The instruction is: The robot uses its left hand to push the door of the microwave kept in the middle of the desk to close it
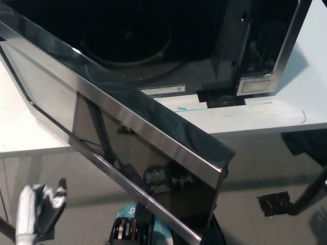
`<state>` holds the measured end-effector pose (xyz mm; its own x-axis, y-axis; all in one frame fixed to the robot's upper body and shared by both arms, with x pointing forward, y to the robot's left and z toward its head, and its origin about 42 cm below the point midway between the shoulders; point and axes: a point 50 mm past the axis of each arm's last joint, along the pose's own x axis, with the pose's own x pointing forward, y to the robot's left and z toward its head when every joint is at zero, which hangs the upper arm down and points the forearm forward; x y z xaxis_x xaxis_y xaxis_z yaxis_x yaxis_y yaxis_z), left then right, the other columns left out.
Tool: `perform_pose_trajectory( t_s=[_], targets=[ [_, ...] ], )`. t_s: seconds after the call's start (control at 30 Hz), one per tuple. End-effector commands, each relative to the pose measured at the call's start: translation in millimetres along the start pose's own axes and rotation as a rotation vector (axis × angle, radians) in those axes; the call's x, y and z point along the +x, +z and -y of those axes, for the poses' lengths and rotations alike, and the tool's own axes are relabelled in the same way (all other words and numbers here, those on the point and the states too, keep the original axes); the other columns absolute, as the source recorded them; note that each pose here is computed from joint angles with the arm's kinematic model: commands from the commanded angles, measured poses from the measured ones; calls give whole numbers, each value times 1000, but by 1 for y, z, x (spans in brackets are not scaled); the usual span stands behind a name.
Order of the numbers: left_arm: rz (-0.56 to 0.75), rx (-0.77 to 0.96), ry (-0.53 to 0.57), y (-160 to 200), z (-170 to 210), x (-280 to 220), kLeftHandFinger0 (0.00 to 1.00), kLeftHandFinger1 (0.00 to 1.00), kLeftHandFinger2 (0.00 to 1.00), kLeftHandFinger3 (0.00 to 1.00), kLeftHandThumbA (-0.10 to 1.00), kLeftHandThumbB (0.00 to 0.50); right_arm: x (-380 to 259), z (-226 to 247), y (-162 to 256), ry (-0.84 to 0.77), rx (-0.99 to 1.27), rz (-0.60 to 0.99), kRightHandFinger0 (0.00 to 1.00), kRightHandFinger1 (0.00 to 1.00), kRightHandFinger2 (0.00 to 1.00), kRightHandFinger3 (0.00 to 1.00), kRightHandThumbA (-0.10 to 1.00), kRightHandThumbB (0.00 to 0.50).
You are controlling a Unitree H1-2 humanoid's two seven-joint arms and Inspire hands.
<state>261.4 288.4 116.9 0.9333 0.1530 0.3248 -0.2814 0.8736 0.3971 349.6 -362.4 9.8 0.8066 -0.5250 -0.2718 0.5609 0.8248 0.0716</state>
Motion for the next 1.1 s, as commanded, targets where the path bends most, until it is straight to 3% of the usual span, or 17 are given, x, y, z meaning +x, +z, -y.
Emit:
perform_pose_trajectory(
  t_s=[0.0,0.1,0.17,0.23,0.37,0.43,0.5,0.7,0.73,0.83,0.9,0.97,1.07],
  targets=[
    [622,179,-45,89,-2,35,0,0,116,145,924,22,8,9,20,-7,2,96,696,791,860,988,271,143],
    [747,209,-17,113,3,51,0,0,178,175,1000,45,9,11,21,-3,-38,105,690,784,846,967,288,146],
    [854,252,-32,136,5,67,0,0,241,238,1000,21,8,11,21,-1,-57,104,702,791,851,971,297,134],
    [926,278,-19,154,8,77,0,0,231,227,1000,33,8,10,22,5,-32,94,777,843,908,1000,283,132],
    [973,289,-27,168,17,79,0,0,155,206,1000,48,8,11,21,8,-49,97,769,824,891,1000,273,123],
    [1043,291,-53,180,26,80,0,0,2,80,997,33,8,12,19,13,-47,91,735,793,872,1000,268,132],
    [1083,296,-71,187,31,80,0,0,0,48,989,33,7,12,18,4,-41,87,728,778,859,997,240,127],
    [1102,309,-120,193,39,90,0,0,0,0,973,50,4,14,14,14,-66,98,693,743,833,974,264,124],
    [1102,317,-121,193,40,93,0,0,0,0,962,57,4,14,13,13,-59,97,681,729,817,963,262,141],
    [1091,340,-141,190,43,111,0,0,0,0,939,61,2,15,9,9,-93,92,682,723,812,962,258,117],
    [1086,366,-155,188,45,121,0,0,0,0,946,52,1,16,8,19,-99,95,688,730,825,992,251,108],
    [1077,385,-159,185,47,134,0,0,0,0,916,43,1,16,7,19,-85,94,669,712,807,961,252,122],
    [1047,445,-171,180,49,157,0,0,35,22,902,9,1,17,4,7,-69,73,686,731,815,1000,251,142]
  ],
)
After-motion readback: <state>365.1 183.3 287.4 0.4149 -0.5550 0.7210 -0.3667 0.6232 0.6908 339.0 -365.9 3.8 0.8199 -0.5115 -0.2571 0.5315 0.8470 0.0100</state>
